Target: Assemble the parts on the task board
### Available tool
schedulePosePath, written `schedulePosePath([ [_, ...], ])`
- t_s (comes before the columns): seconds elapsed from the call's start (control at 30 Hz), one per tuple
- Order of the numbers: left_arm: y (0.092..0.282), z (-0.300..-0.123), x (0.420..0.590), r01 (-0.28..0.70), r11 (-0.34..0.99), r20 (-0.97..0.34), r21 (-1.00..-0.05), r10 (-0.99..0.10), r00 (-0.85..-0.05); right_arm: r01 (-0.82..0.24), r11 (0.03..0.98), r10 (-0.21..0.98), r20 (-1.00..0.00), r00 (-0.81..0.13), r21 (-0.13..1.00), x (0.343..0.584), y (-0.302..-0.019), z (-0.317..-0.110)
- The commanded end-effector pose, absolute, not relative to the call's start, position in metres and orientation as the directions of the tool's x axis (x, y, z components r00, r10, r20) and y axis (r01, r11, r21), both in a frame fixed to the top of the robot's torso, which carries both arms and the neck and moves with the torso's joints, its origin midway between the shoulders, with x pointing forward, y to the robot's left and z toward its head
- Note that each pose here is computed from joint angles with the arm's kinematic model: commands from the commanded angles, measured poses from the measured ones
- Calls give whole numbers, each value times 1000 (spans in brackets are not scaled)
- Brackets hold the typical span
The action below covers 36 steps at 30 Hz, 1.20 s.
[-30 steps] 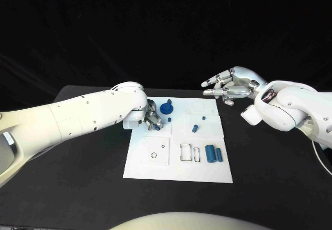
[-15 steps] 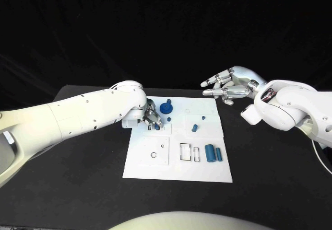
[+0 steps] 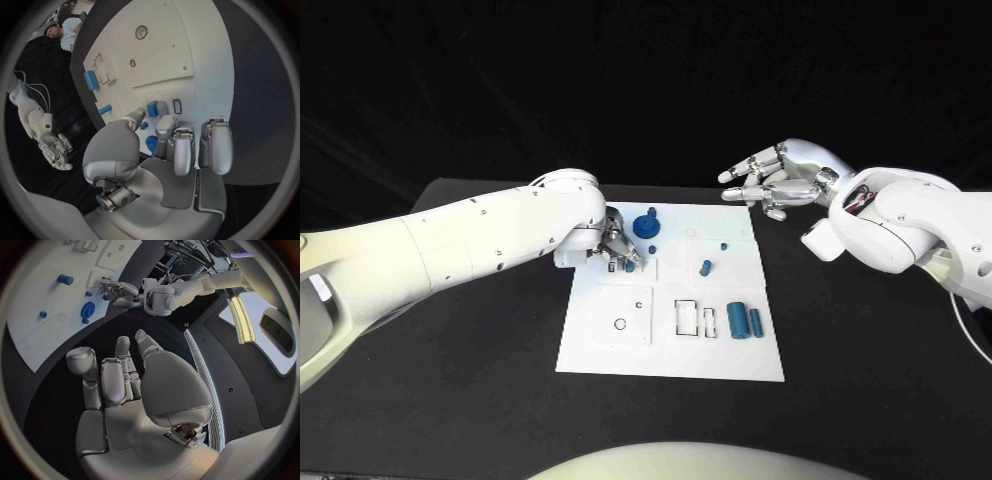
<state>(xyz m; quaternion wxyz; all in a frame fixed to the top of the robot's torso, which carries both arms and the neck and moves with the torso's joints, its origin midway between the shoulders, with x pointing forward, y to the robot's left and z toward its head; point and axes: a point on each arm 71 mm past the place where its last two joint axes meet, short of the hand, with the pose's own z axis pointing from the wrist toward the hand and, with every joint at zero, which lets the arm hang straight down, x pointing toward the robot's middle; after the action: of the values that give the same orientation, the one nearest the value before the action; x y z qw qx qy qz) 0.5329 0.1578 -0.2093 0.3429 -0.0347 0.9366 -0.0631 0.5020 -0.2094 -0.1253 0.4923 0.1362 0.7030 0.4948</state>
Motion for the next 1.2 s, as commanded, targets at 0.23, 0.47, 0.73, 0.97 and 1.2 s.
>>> schedulePosePath([
  [0.23,159,-215,530,-18,990,-633,-138,-103,-767,-298,486,670,-570,-477,821,504,-212,-126],
  [0.47,160,-200,529,-39,974,-648,-223,-179,-740,-295,490,670,-571,-474,820,505,-214,-127],
  [0.73,178,-152,540,-25,973,-640,-230,-170,-749,-287,499,672,-574,-467,818,507,-218,-128],
  [0.97,190,-127,559,-49,974,-662,-223,-188,-726,-286,501,674,-575,-463,817,509,-220,-129],
  [1.2,192,-130,577,-66,981,-677,-181,-173,-715,-287,500,673,-575,-464,817,509,-218,-129],
])
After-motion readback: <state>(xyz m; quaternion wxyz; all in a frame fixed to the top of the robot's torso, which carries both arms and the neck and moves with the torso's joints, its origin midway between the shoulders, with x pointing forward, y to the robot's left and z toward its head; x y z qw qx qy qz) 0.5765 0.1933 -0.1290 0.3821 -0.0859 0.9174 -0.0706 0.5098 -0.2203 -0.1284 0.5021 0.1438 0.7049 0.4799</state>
